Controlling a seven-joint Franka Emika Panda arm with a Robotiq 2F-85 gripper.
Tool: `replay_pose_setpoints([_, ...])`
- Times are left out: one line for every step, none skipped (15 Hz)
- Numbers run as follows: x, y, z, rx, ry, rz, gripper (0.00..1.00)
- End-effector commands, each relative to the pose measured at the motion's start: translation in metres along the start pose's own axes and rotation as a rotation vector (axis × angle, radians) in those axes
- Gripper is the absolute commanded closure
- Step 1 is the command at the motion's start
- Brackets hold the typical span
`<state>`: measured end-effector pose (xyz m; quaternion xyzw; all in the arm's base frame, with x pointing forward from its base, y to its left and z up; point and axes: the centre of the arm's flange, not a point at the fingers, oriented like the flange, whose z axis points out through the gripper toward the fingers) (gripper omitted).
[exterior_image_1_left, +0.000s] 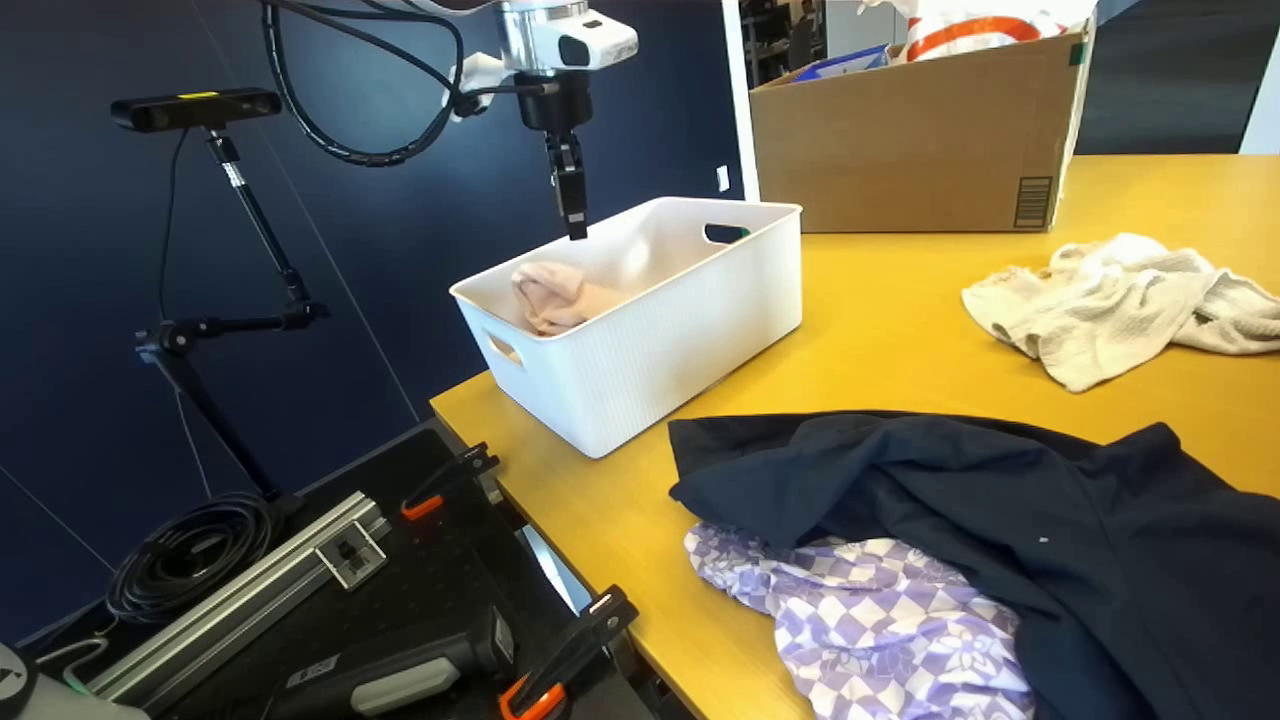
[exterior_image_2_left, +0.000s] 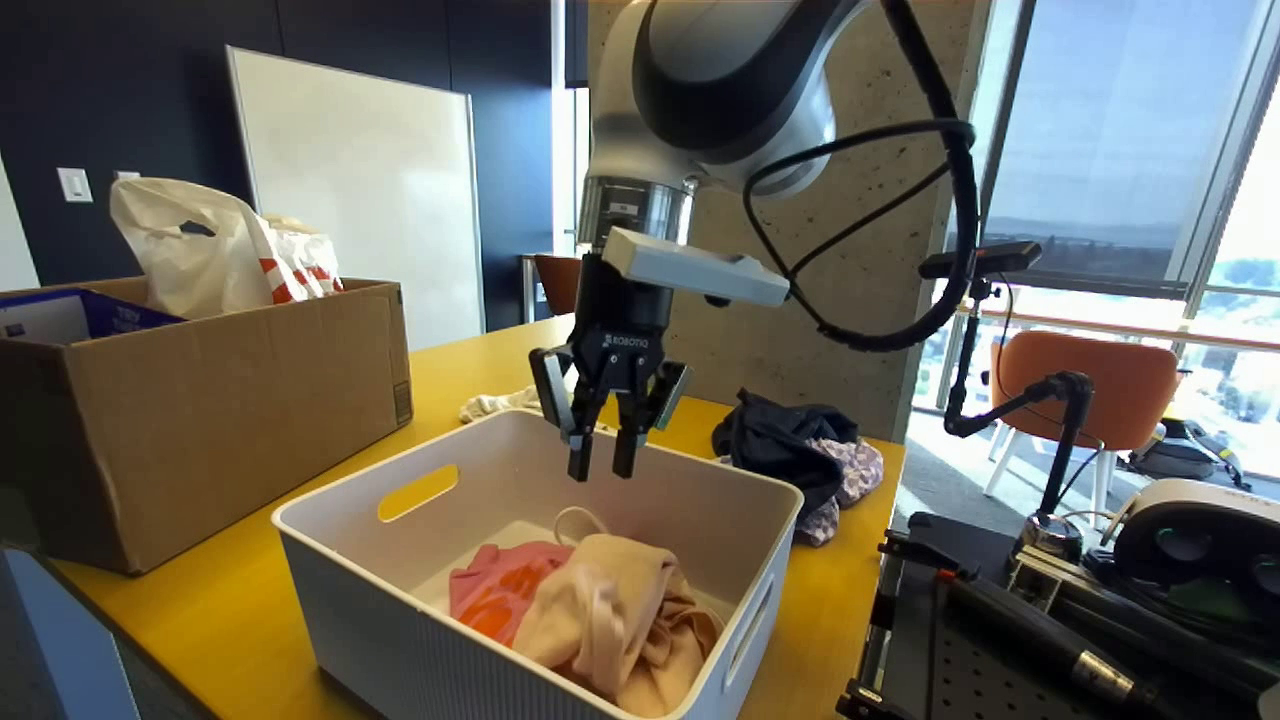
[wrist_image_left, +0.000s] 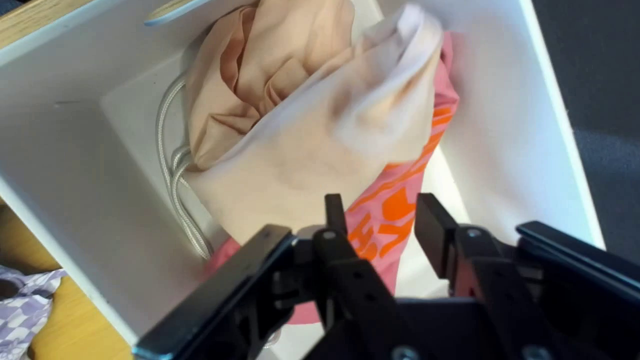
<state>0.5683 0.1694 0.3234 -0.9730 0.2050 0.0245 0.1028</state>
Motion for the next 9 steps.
replay_pose_setpoints([-0.003,0.006,-0.026,-0.047,0.054,0.038,0.27])
replay_pose_setpoints([-0.003,0.014,-0.033,-0.071,0.068,0.056,0.20])
replay_pose_setpoints([-0.002,0.023,-0.039,-0.093,0.082,0.064,0.12])
replay_pose_setpoints([-0.001,0.035,-0.045,-0.122,0.091,0.088,0.05])
replay_pose_setpoints([-0.001,0.046,-0.050,-0.145,0.094,0.104,0.01])
replay_pose_setpoints([-0.001,0.058,-0.054,-0.163,0.097,0.120,0.00])
replay_pose_setpoints([-0.001,0.068,-0.059,-0.185,0.099,0.137,0.00])
replay_pose_setpoints([0.003,0.078,-0.061,-0.202,0.099,0.150,0.00])
replay_pose_setpoints([0.005,0.086,-0.064,-0.222,0.101,0.168,0.00])
